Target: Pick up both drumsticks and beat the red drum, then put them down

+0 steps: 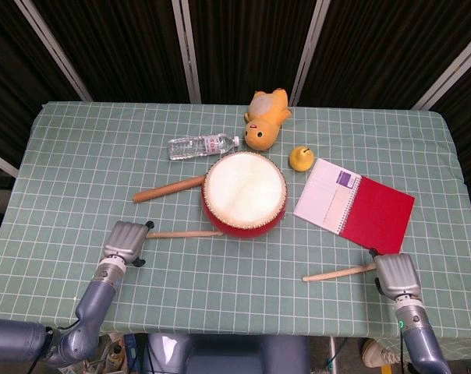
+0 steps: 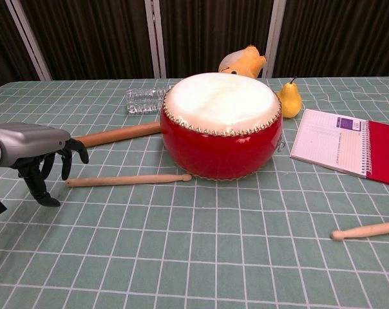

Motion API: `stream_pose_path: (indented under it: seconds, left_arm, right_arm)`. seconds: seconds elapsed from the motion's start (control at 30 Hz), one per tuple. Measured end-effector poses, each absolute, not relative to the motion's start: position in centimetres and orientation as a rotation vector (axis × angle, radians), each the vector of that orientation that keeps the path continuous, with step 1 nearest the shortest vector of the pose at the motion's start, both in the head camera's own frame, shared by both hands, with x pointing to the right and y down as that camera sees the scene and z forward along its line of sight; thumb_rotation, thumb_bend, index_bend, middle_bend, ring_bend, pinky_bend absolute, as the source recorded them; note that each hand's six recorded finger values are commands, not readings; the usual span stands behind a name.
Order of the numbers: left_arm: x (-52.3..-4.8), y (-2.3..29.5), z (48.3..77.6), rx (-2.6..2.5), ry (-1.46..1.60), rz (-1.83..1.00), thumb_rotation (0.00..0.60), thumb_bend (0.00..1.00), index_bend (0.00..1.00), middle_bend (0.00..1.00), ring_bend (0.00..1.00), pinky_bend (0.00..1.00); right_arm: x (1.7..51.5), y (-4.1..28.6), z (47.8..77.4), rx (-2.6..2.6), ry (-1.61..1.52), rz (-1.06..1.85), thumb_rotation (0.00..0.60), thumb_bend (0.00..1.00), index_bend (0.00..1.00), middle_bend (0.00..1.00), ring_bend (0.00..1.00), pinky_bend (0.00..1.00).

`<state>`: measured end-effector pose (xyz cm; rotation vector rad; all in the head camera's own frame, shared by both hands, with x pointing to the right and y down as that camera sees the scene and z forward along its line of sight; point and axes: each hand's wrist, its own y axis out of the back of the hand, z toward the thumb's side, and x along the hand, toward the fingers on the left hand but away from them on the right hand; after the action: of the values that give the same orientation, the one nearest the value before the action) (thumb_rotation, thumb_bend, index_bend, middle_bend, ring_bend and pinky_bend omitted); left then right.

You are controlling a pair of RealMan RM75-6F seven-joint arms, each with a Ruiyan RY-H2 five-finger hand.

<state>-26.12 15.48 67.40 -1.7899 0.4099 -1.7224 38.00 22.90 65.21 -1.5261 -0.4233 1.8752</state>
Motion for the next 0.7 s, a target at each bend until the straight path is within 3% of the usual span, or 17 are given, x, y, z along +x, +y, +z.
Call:
stream_pose_path:
  seconds: [0.3, 0.47, 0.6, 0.7]
  left_arm:
    - [-27.9, 14.9, 64.4, -1.863, 0.605, -1.659, 0.6, 0.13, 0.17, 0.22, 0.24, 0.39]
    - [-30.6, 14.7, 61.7, -1.828, 0.75, -1.553, 0.6, 0.13, 0.16, 0.18, 0.22, 0.35]
    - [-34.3, 15.6, 59.3, -1.755, 0.866, -1.469, 0.6, 0.13, 0.11, 0.1, 0.16, 0.29]
    - [-38.2, 17.5, 57.6, -1.696, 0.96, -1.448, 0.6, 0.11, 0.02, 0.01, 0.04, 0.14]
  right_arm:
    - [38.5, 22.2, 64.1, -1.53, -0.516, 1.885, 0.6, 0.41, 0.11, 0.36, 0.39, 0.31]
    - [39.1, 21.0, 62.1, -1.541, -0.672, 1.839, 0.6, 0.41, 0.08, 0.3, 0.29, 0.24]
    - [39.6, 20.0, 59.7, -1.571, -0.872, 1.726, 0.6, 0.39, 0.0, 0.13, 0.09, 0.11]
    - [40.1, 19.8, 57.6, -1.585, -0.993, 1.616, 0.6, 0.34, 0.0, 0.01, 0.0, 0.02]
